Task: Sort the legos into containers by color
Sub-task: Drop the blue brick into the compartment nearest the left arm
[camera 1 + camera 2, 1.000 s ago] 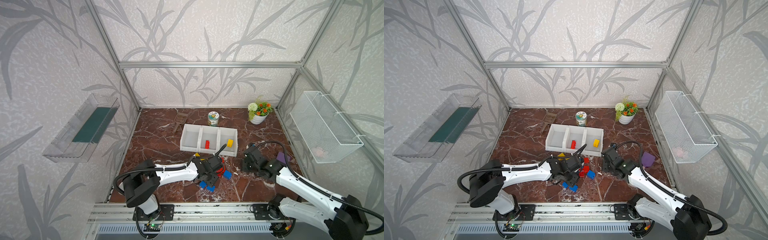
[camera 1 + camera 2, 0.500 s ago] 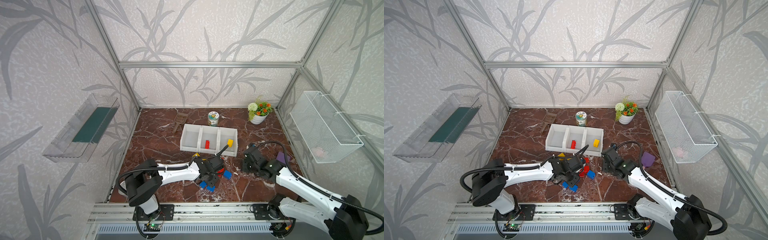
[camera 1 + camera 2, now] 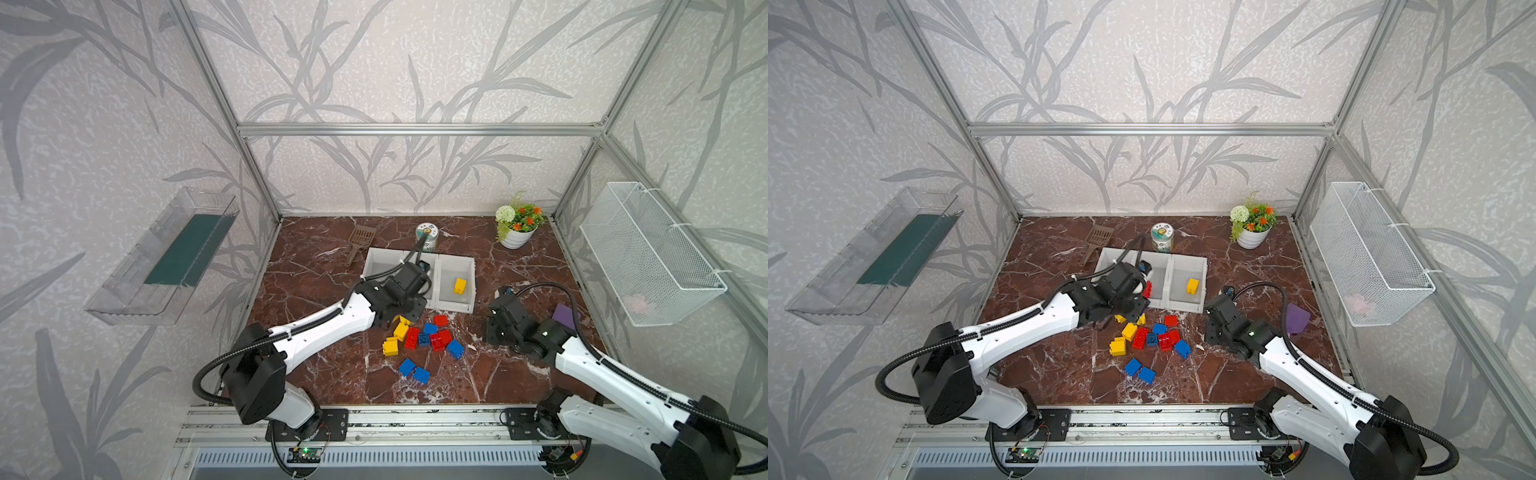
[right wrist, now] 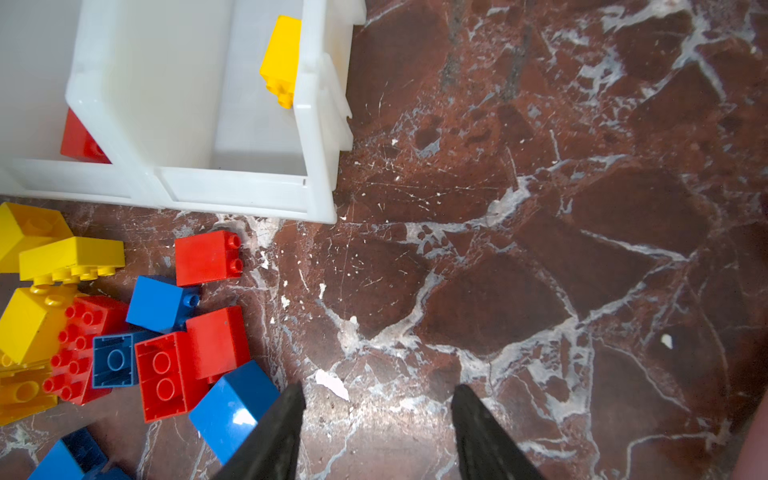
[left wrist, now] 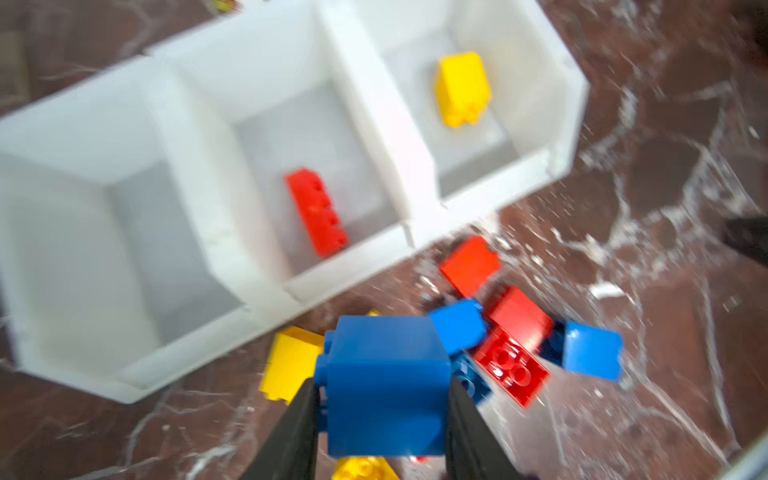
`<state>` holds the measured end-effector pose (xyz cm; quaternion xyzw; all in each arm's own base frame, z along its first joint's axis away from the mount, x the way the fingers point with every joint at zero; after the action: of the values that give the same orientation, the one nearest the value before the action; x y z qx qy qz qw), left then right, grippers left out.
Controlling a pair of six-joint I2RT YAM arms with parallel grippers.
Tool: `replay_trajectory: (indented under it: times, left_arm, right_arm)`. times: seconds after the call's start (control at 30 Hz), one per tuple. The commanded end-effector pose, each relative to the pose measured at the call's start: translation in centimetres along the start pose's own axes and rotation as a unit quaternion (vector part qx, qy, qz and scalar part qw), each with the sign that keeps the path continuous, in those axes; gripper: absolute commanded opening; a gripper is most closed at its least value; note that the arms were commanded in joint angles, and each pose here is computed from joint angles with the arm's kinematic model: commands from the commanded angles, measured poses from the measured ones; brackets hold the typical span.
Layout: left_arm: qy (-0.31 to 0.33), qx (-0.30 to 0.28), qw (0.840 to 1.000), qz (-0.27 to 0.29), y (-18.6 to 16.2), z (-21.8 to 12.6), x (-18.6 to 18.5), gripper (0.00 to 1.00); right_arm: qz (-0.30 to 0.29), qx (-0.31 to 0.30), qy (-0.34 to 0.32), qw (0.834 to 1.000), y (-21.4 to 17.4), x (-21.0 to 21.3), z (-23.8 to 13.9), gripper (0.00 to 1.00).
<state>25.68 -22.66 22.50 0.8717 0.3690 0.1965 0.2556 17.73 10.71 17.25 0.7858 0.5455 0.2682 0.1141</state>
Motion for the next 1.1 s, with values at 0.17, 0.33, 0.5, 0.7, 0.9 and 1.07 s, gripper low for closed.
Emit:
replay_trajectory:
  times: [0.17,0.33,0.5,0.7,0.9,1.07]
  left_arm:
    - [0.072,0.020,0.994,-0.080,-0.4,3.0,7.6,0.31]
    - [0.076,0.060,0.991,-0.097,-0.6,5.6,9.4,0.31]
    - [0.069,0.056,0.991,-0.104,-0.8,6.0,9.4,0.55]
    - [0.074,0.023,0.990,-0.115,-0.9,4.1,9.3,0.61]
    - [0.077,0.000,0.987,-0.142,-2.5,1.7,8.8,0.61]
    - [0.088,-0.033,0.977,-0.192,-6.3,-0.3,7.8,0.62]
  right_arm:
    - [-0.001,-0.011,-0.007,1.000,0.2,-0.5,-0.9,0.58]
    - [0.000,-0.011,-0.007,1.000,0.3,-0.5,-1.2,0.58]
    - [0.002,-0.015,-0.009,1.000,0.3,-0.8,-1.6,0.58]
    - [0.000,-0.017,-0.014,1.000,0.4,-0.8,-1.6,0.59]
    - [-0.011,-0.005,-0.008,1.000,0.4,-0.2,-1.4,0.59]
    - [-0.040,0.025,0.006,0.999,-0.2,0.2,-0.6,0.59]
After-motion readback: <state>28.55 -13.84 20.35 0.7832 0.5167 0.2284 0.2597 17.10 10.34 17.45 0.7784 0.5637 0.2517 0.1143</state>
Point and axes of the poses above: each gripper's point midway between its finger pads, its own z axis out along the fingers, its own x axis along the line the jaws close on, y = z × x, the point moved 9 cm from there along -z, back along the fingers, and after that the axes turned 15 degrees about z, right-handed, at the moved point
